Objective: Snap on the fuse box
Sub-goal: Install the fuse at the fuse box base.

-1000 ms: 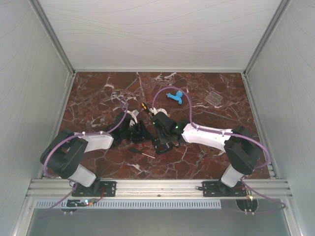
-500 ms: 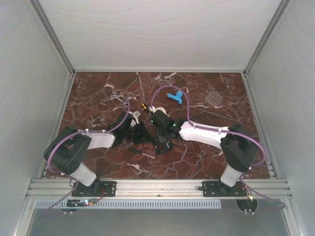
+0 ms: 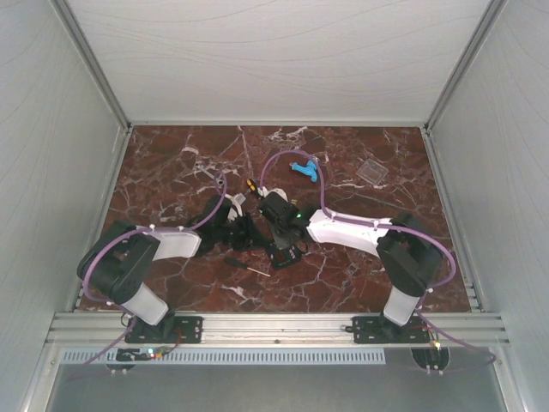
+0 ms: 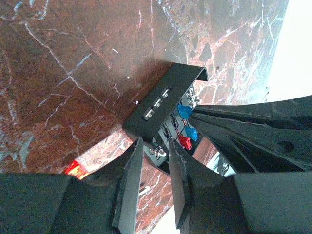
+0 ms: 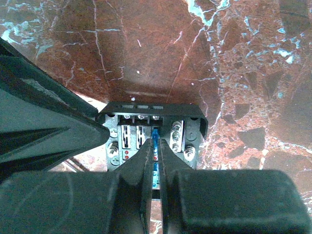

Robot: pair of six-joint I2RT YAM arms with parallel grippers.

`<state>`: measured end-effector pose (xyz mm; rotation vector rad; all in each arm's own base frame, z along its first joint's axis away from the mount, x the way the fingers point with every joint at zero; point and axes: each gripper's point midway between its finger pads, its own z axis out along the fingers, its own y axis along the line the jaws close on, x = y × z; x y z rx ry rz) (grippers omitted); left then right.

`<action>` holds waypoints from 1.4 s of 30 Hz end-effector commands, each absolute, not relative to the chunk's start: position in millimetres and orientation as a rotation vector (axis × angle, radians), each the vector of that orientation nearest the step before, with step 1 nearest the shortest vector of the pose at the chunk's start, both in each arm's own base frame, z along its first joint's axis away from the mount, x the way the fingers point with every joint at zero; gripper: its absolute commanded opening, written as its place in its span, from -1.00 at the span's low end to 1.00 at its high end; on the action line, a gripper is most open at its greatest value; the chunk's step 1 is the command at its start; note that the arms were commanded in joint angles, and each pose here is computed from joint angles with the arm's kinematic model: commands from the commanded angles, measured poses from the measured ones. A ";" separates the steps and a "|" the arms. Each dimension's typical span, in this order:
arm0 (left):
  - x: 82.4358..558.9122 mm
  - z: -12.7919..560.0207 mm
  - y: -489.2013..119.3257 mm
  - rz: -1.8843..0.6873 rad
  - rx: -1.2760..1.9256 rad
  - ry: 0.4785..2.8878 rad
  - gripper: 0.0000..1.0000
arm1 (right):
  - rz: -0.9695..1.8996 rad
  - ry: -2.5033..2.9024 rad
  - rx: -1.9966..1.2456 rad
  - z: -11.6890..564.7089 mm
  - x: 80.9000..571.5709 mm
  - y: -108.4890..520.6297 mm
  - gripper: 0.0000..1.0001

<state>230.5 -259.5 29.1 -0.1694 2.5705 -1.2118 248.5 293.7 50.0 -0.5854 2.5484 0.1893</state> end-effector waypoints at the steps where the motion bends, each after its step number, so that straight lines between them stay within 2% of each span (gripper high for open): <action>1: 244.1 42.6 -268.5 -1.249 -0.119 2.504 -0.45 | 0.135 2.585 -0.567 46.1 249.5 288.8 -0.95; 3: 243.8 42.1 -268.3 -1.249 -0.119 2.506 -0.46 | 0.124 2.597 -0.565 44.3 249.1 286.4 -1.00; 30: 241.3 40.7 -267.7 -1.253 -0.115 2.510 -0.59 | 0.038 2.738 -0.591 -2.7 246.5 265.1 -1.00; 42: 240.6 38.8 -266.8 -1.247 -0.126 2.516 -0.63 | -0.008 2.782 -0.620 -5.6 220.3 238.5 -1.00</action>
